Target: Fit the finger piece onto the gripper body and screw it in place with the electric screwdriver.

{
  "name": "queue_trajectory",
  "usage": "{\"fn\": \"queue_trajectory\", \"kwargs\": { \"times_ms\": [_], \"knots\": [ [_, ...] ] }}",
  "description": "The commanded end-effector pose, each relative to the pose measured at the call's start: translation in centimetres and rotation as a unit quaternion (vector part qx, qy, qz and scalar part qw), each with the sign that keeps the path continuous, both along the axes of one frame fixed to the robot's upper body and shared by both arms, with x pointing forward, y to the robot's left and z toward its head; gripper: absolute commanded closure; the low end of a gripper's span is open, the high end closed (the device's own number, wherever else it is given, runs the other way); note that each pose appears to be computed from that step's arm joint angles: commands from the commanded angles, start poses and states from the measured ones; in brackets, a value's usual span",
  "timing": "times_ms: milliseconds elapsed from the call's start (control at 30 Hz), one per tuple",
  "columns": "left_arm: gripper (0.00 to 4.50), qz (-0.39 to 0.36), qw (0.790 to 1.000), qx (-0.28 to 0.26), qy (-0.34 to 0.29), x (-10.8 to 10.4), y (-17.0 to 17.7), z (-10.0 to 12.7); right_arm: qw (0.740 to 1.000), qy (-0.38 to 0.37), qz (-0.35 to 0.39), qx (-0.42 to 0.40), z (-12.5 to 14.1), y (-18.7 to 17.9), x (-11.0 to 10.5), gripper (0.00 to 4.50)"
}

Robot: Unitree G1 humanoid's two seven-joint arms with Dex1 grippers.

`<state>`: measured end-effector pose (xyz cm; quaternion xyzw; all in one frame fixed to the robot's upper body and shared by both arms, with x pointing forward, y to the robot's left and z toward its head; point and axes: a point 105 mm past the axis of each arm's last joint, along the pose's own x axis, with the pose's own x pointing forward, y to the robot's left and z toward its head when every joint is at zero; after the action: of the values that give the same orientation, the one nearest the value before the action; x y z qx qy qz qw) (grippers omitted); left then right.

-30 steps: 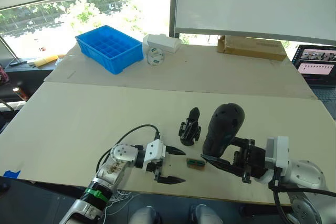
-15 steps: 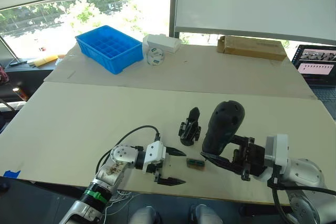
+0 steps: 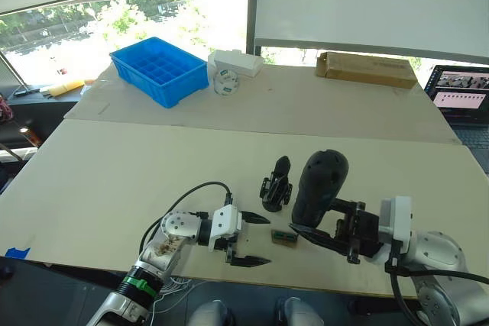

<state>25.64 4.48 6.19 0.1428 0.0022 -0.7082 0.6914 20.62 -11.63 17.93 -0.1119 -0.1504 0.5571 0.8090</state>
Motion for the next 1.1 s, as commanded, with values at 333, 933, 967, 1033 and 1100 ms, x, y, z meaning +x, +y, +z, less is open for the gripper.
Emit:
{"fn": "queue_trajectory", "kwargs": {
  "times_ms": [333,933,967,1033,1100],
  "knots": [
    [0.0,-0.001,1.0,0.015,0.016,-0.48,0.17,-0.95,0.999,-0.043,0.008,0.01,1.25,0.24,-0.51,2.59],
    [0.0,-0.001,1.0,0.015,0.022,-0.59,0.21,-1.26,0.999,-0.035,0.005,0.006,1.0,0.05,-0.54,2.59],
    [0.0,0.0,1.0,0.015,0.022,-0.59,0.21,-1.27,0.999,-0.035,0.004,0.006,0.99,0.06,-0.54,2.59],
    [0.0,0.0,1.0,0.015,0.023,-0.59,0.22,-1.28,0.999,-0.035,0.004,0.006,0.98,0.07,-0.52,2.59],
    [0.0,0.0,1.0,0.016,0.023,-0.59,0.22,-1.3,0.999,-0.034,0.004,0.006,0.95,0.08,-0.51,2.59]
  ]
}}
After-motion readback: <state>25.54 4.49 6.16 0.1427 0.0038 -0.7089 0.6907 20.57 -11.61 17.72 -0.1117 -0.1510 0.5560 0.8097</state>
